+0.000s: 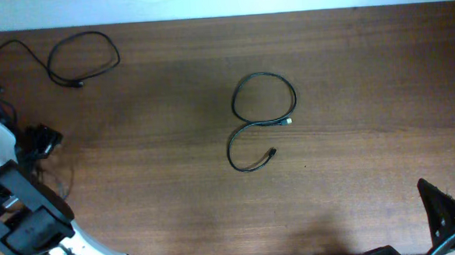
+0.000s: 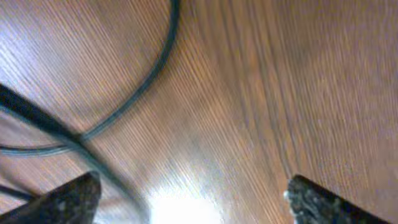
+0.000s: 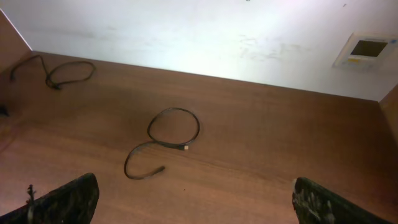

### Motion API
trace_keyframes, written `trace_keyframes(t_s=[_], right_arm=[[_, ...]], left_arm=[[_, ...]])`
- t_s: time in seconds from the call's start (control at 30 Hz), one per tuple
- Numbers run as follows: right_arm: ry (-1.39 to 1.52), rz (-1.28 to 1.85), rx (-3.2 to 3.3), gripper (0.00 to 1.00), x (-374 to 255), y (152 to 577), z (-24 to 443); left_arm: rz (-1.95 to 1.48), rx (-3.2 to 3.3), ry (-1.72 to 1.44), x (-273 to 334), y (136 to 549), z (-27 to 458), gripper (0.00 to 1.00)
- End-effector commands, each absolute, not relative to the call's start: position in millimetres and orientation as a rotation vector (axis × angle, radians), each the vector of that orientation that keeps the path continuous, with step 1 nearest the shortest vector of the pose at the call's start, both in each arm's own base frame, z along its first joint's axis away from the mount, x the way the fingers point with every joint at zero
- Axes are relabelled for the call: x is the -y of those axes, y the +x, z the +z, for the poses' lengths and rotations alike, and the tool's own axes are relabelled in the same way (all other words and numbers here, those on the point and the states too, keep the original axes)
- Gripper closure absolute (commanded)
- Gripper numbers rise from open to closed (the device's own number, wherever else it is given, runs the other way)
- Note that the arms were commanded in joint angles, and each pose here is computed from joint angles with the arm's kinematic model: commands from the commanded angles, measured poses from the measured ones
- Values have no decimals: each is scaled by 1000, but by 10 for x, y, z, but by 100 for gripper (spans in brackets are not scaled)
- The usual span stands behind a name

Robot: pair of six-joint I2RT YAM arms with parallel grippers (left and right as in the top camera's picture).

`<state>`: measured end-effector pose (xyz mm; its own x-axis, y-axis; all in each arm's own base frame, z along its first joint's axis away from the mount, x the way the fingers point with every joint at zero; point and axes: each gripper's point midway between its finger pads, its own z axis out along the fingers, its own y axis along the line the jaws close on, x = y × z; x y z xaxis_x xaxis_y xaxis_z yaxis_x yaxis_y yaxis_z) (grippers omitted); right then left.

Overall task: Untangle cables
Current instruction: 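Carry the grasped cable with the left gripper to the table's left edge, then reach the left gripper to the last looped cable and grasp it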

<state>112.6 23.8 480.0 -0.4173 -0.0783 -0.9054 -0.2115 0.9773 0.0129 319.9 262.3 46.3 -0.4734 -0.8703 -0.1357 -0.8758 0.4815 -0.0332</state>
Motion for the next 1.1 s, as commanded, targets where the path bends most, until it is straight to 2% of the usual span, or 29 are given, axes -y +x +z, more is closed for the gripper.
trace_keyframes(t_s=[0.0,0.07,0.27,0.43,0.63,0.9,1.07], right_arm=[[-184,137,-2004,2,-204,1108,4793],[-184,137,-2004,2,-204,1108,4793],[-184,137,-2004,1,-204,1108,4793],[-184,137,-2004,1,-204,1108,4793],[-184,137,-2004,2,-204,1108,4793],[-184,137,-2004,1,-204,1108,4793],[-184,137,-2004,2,-204,1108,4793]], left_arm=[[-252,-2601,-1499,-2197,3392,535,1],[-331,-2635,-1478,-1918,3479,573,1],[-290,-2744,-1194,-1253,3795,765,1],[-324,-2882,-829,-238,3986,847,1],[-395,-3021,-280,1189,3819,857,1],[-367,-3012,105,2088,3521,858,1],[-464,-2842,297,2672,3611,973,1]])
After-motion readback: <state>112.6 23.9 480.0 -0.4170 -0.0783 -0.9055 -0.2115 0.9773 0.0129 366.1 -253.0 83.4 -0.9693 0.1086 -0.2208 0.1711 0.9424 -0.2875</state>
